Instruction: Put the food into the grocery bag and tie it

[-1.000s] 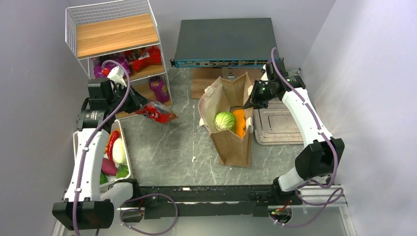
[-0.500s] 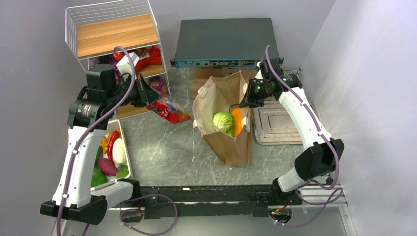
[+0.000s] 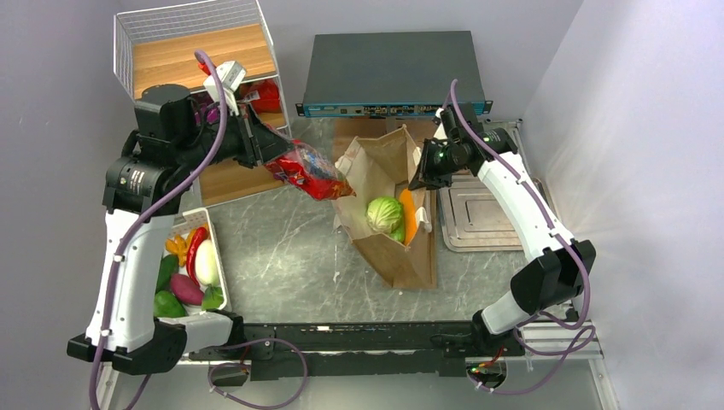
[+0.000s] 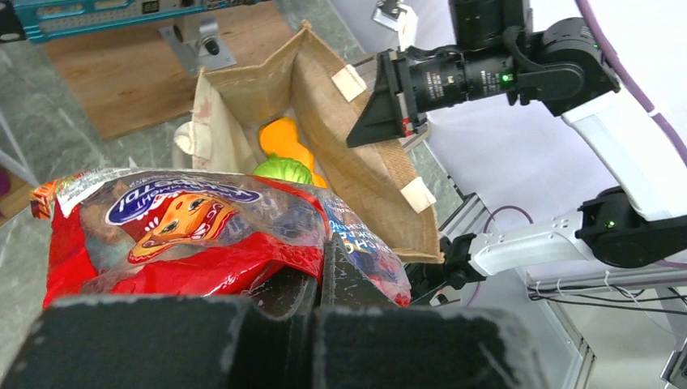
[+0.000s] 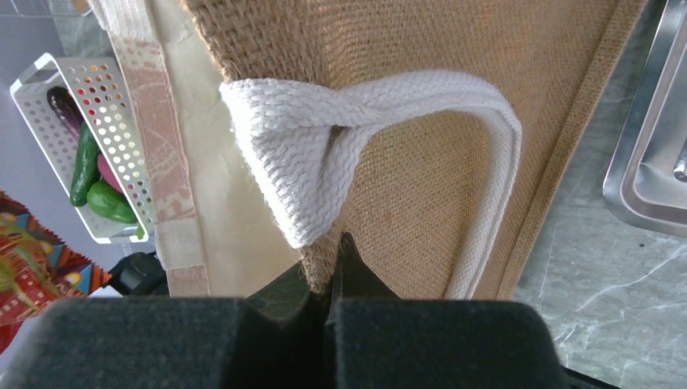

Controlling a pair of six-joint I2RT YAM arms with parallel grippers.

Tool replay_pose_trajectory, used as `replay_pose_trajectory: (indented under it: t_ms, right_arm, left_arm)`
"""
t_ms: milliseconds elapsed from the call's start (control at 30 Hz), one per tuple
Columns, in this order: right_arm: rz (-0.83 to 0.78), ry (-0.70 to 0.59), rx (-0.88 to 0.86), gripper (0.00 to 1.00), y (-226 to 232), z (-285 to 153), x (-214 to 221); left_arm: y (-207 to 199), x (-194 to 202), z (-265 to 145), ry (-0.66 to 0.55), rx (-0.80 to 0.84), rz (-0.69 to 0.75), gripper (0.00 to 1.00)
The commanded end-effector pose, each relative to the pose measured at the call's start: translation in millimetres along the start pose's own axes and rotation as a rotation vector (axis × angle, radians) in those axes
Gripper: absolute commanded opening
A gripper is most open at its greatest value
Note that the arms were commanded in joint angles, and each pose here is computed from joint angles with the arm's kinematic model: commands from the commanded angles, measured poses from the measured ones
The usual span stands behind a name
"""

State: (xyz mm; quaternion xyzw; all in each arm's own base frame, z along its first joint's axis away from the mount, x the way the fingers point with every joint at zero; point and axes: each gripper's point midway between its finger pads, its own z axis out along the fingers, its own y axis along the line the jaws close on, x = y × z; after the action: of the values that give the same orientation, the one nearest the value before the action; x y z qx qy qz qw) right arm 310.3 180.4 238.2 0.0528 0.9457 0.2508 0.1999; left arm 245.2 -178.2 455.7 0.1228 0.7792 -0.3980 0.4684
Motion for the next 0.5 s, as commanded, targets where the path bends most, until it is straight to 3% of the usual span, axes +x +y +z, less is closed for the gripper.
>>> replay_pose_trajectory:
  t_ms: [0,467]
  right_arm:
    - [-0.038,-0.073,-0.060,0.00,21,-14,-14]
    - [-0.060,-0.069,-0.071,0.00,28,-15,-12]
  left_arm:
    - [-50,-41,-13,-0.144,0.163,0.130,0.00]
    - [-79,-5,53,-0.003,0.323,0.154,0.00]
